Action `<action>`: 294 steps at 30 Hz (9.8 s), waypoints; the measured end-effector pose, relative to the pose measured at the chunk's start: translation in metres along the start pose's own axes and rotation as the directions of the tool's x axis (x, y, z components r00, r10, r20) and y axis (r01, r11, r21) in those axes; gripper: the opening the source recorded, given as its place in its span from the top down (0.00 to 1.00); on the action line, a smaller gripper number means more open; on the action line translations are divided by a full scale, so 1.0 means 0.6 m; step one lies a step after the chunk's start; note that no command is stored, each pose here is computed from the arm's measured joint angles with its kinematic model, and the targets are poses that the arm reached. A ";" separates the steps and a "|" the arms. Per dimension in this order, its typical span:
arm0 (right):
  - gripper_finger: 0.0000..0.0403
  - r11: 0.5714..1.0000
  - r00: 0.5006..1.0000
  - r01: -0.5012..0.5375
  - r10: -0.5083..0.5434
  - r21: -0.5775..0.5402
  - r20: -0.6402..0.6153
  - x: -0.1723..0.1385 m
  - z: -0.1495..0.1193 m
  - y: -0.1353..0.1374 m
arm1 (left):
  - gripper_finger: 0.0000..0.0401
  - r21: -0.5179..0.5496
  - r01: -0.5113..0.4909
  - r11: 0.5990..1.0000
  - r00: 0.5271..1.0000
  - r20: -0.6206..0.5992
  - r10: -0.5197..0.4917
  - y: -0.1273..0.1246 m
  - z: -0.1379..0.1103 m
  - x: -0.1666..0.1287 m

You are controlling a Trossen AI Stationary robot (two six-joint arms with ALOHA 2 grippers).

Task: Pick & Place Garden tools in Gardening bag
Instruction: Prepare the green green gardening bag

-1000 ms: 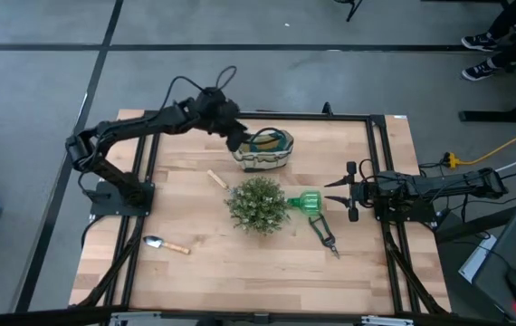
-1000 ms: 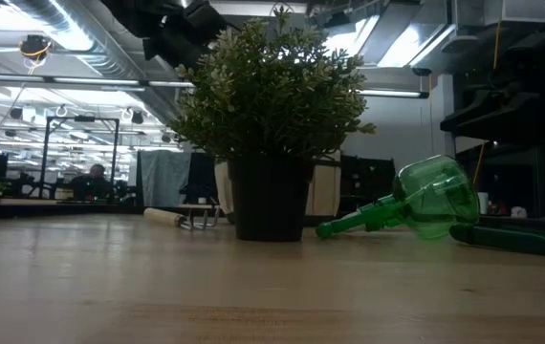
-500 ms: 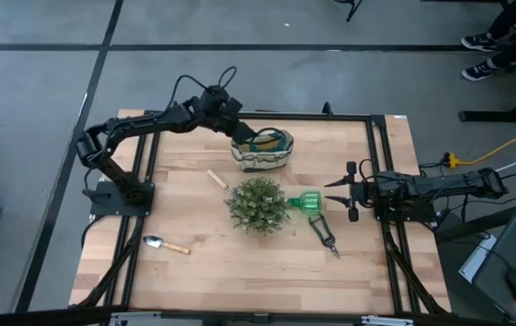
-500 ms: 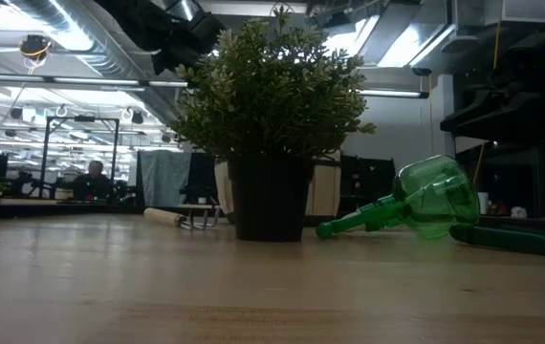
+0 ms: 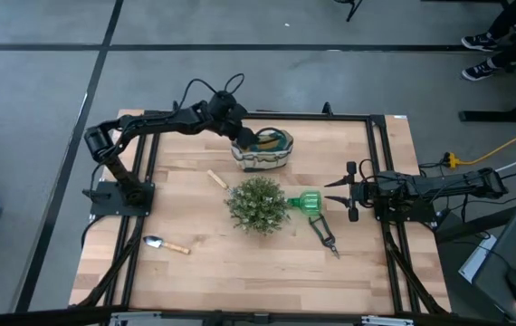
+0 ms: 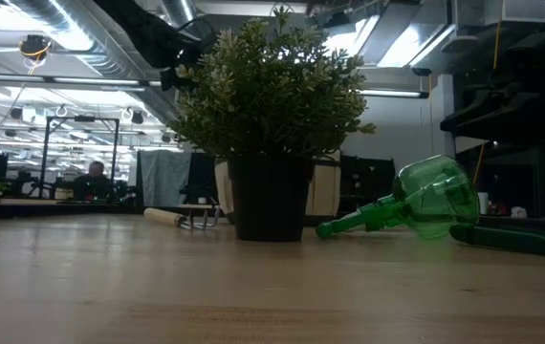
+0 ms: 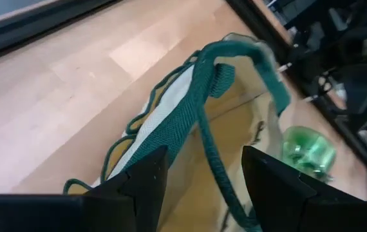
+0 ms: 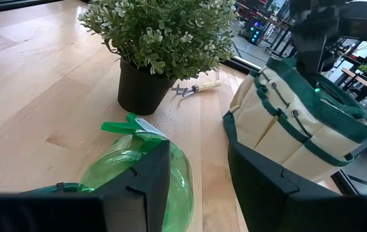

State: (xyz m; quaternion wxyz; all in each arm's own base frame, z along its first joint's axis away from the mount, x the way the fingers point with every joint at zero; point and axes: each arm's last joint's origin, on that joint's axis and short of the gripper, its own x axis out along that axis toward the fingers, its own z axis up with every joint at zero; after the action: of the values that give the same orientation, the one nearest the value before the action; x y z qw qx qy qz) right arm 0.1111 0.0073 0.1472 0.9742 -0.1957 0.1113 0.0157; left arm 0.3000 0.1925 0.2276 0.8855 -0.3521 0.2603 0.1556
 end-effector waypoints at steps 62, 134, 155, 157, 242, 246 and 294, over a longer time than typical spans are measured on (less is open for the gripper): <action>0.60 1.000 1.000 0.000 0.000 0.000 0.000 0.000 0.000 0.000 | 0.97 0.923 -0.297 0.246 0.950 0.261 0.171 -0.172 -0.059 -0.022; 0.60 1.000 1.000 0.000 0.000 0.000 0.000 0.000 0.000 0.000 | 0.58 0.613 -0.087 0.785 0.965 -0.145 0.220 -0.113 0.039 0.009; 0.60 1.000 1.000 0.000 0.000 0.000 0.000 0.000 0.000 0.000 | 0.82 0.679 -0.046 0.733 0.966 -0.157 0.205 -0.116 0.025 0.050; 0.60 1.000 1.000 0.000 0.000 0.000 0.000 0.000 0.000 0.000 | 0.89 0.680 -0.048 0.731 0.968 -0.149 0.203 -0.118 0.027 0.046; 0.60 0.894 0.918 0.335 -0.381 0.297 0.112 -0.008 0.033 -0.030 | 0.99 0.774 -0.141 0.618 0.956 -0.056 0.289 -0.180 0.010 -0.044; 0.60 0.894 0.918 0.335 -0.381 0.297 0.112 -0.008 0.033 -0.030 | 0.98 0.776 -0.142 0.615 0.955 -0.055 0.290 -0.180 0.010 -0.044; 0.60 0.618 0.920 0.346 -0.077 0.706 -0.384 0.203 0.135 -0.262 | 0.98 0.734 -0.278 0.620 0.952 0.123 0.281 -0.200 0.026 -0.039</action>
State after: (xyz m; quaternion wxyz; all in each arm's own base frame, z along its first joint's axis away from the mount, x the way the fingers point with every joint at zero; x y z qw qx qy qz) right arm 0.2583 -0.1084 0.2524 0.9287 0.2203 0.2376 -0.1805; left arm 0.3412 0.1169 0.3157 0.9157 0.0838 0.3540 0.1708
